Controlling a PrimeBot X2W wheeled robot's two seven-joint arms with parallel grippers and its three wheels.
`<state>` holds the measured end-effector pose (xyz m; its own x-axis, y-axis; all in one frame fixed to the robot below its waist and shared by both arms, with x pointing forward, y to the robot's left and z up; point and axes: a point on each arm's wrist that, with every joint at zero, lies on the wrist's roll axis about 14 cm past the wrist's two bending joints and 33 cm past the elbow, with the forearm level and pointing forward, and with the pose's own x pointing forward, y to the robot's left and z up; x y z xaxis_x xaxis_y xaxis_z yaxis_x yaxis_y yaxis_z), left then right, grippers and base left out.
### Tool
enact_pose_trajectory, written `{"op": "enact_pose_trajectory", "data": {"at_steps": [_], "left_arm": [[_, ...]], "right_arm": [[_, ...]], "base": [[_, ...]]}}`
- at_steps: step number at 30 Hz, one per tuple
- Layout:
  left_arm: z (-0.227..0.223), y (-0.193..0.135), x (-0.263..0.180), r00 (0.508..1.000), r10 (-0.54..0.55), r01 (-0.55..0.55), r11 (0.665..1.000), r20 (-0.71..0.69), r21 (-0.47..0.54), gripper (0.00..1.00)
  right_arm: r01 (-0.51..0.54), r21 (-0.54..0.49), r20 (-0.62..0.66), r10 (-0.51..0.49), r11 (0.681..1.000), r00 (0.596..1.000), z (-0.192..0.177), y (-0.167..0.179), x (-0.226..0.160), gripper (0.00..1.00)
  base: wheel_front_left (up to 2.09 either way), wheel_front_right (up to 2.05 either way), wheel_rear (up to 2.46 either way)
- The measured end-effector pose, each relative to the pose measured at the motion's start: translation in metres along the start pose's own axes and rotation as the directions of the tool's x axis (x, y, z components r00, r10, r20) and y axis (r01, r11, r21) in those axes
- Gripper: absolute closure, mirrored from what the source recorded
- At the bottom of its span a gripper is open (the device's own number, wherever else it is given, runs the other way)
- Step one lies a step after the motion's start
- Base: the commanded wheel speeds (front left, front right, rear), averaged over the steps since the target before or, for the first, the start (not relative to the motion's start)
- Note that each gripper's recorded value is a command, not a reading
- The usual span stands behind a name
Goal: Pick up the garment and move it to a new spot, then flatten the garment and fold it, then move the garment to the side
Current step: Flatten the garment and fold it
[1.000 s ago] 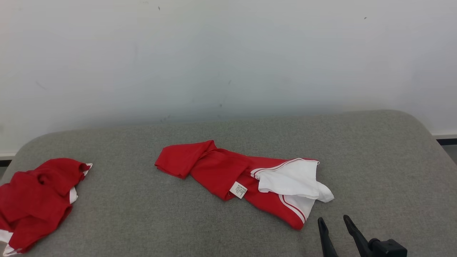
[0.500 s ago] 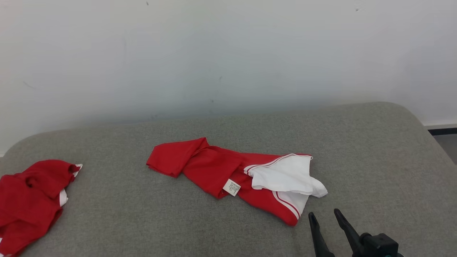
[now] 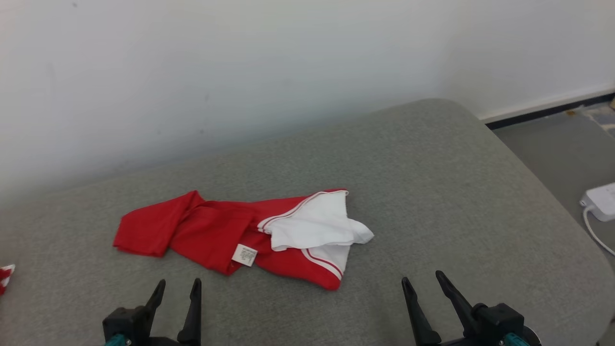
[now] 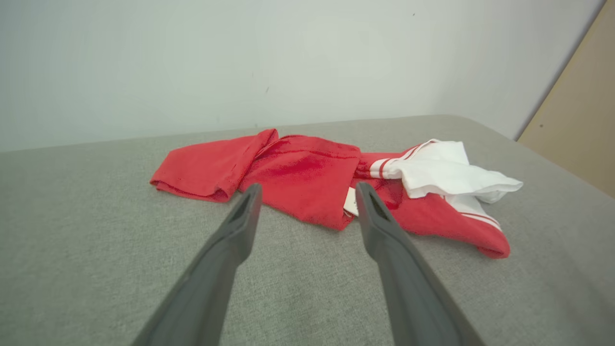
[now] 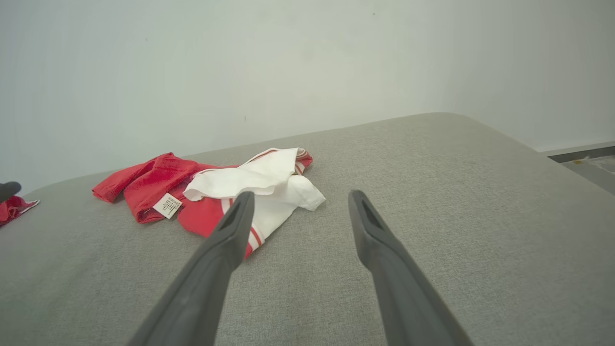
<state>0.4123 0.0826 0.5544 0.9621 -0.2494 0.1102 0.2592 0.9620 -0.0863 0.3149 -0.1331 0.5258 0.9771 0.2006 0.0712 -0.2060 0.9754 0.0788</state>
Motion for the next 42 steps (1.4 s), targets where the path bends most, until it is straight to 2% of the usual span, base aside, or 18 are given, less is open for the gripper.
{"op": "enact_pose_trajectory", "data": {"at_steps": [3,6,10,19,27,28,29,30,33,36,39,42], "left_arm": [[-0.026,-0.021,0.02,0.994,-0.055,0.056,0.998,-0.093,0.005,0.0],[-0.026,-0.039,0.05,0.989,-0.108,0.113,0.993,-0.106,0.043,0.0],[-0.048,-0.063,0.071,0.969,-0.162,0.177,0.982,-0.185,0.068,0.0],[-0.086,-0.07,0.11,0.939,-0.151,0.207,0.966,-0.31,0.155,0.0],[-0.099,-0.069,0.129,0.925,-0.145,0.224,0.955,-0.351,0.196,0.0],[-0.101,-0.069,0.129,0.923,-0.145,0.226,0.954,-0.356,0.197,0.07],[-0.101,-0.071,0.13,0.923,-0.153,0.233,0.953,-0.353,0.195,0.75],[-0.099,-0.072,0.131,0.925,-0.159,0.235,0.953,-0.345,0.192,1.0],[-0.097,-0.071,0.133,0.93,-0.16,0.226,0.959,-0.332,0.172,1.0],[-0.084,-0.065,0.137,0.954,-0.132,0.17,0.978,-0.268,0.124,1.0],[-0.062,-0.049,0.138,0.985,-0.057,0.06,0.998,-0.163,0.014,1.0],[-0.057,-0.028,0.123,0.994,0.025,-0.035,0.996,-0.11,-0.088,1.0]], "right_arm": [[0.066,-0.006,-0.011,-0.066,0.998,0.998,-0.003,-0.019,-0.011,0.0],[0.125,-0.006,-0.02,-0.125,0.992,0.992,-0.004,-0.034,-0.021,0.0],[0.191,-0.006,-0.032,-0.191,0.982,0.981,-0.007,-0.05,-0.032,0.0],[0.248,-0.004,-0.077,-0.247,0.969,0.966,-0.02,-0.062,-0.035,0.0],[0.263,0.002,-0.095,-0.261,0.965,0.961,-0.026,-0.066,-0.032,0.0],[0.265,0.005,-0.097,-0.263,0.964,0.96,-0.027,-0.066,-0.032,0.0],[0.265,0.007,-0.097,-0.263,0.964,0.96,-0.027,-0.066,-0.032,0.0],[0.265,0.008,-0.096,-0.263,0.964,0.96,-0.027,-0.066,-0.032,0.0],[0.261,0.009,-0.096,-0.259,0.965,0.961,-0.028,-0.065,-0.029,0.0],[0.253,0.012,-0.094,-0.25,0.968,0.964,-0.028,-0.064,-0.027,0.0],[0.242,0.014,-0.092,-0.24,0.97,0.966,-0.027,-0.062,-0.024,0.0],[0.226,0.016,-0.091,-0.224,0.974,0.97,-0.028,-0.059,-0.021,0.0]], "base": [[0.0,0.0,0.0],[0.0,0.0,0.0],[0.0,0.0,0.0],[0.0,0.0,0.0],[0.0,0.0,0.0],[0.0,0.0,0.0],[0.0,0.0,0.0],[0.0,0.0,0.0],[0.0,0.0,0.0],[0.0,0.0,0.0],[0.0,0.0,0.0],[0.0,0.0,0.0]]}}
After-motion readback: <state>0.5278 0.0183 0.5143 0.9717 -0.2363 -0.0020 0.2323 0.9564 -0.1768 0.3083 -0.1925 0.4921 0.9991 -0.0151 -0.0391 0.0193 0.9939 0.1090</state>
